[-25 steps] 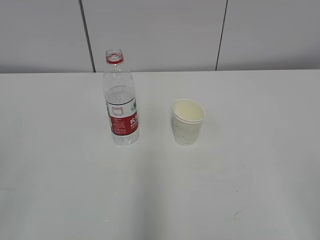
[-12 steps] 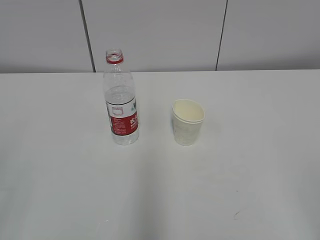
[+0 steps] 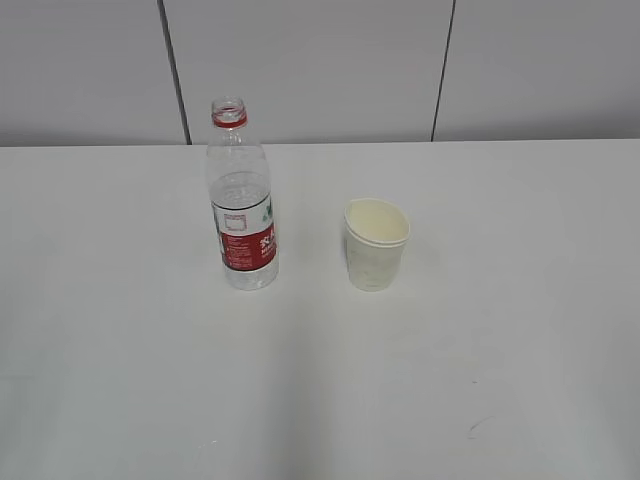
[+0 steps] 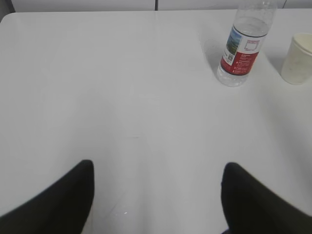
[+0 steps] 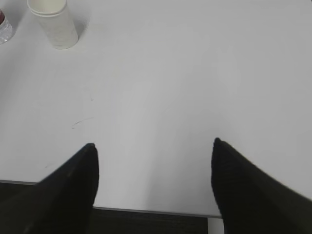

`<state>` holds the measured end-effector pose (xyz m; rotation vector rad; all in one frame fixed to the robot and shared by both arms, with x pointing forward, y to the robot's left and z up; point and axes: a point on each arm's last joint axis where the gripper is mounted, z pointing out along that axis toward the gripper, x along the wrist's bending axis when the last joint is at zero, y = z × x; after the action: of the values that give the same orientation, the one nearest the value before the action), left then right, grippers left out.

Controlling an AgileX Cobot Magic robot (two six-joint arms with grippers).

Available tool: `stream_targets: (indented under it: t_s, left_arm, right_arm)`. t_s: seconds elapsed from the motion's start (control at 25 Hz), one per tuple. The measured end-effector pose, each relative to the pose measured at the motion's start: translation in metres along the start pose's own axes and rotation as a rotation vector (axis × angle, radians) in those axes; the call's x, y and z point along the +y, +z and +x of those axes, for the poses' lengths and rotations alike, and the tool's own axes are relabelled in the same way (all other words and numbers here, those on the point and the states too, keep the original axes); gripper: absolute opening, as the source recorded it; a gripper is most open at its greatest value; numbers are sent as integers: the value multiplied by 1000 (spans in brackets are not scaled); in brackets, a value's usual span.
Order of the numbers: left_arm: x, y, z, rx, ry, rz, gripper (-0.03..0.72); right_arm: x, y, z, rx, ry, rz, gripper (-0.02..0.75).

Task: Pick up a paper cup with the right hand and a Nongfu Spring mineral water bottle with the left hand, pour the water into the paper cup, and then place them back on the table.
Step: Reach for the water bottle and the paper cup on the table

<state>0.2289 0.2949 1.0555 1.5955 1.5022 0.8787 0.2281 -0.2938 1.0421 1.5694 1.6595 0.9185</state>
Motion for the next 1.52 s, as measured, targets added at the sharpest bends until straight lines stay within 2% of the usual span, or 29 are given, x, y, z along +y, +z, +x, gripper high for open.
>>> stream_targets:
  t_s: [1.36, 1.52]
  left_arm:
    - [0, 0, 2, 25, 12, -1, 499]
    - [10, -4, 1, 19, 9, -91, 499]
  right_arm:
    - [1, -1, 0, 0, 0, -10, 535]
    - [7, -4, 0, -3, -1, -68, 535]
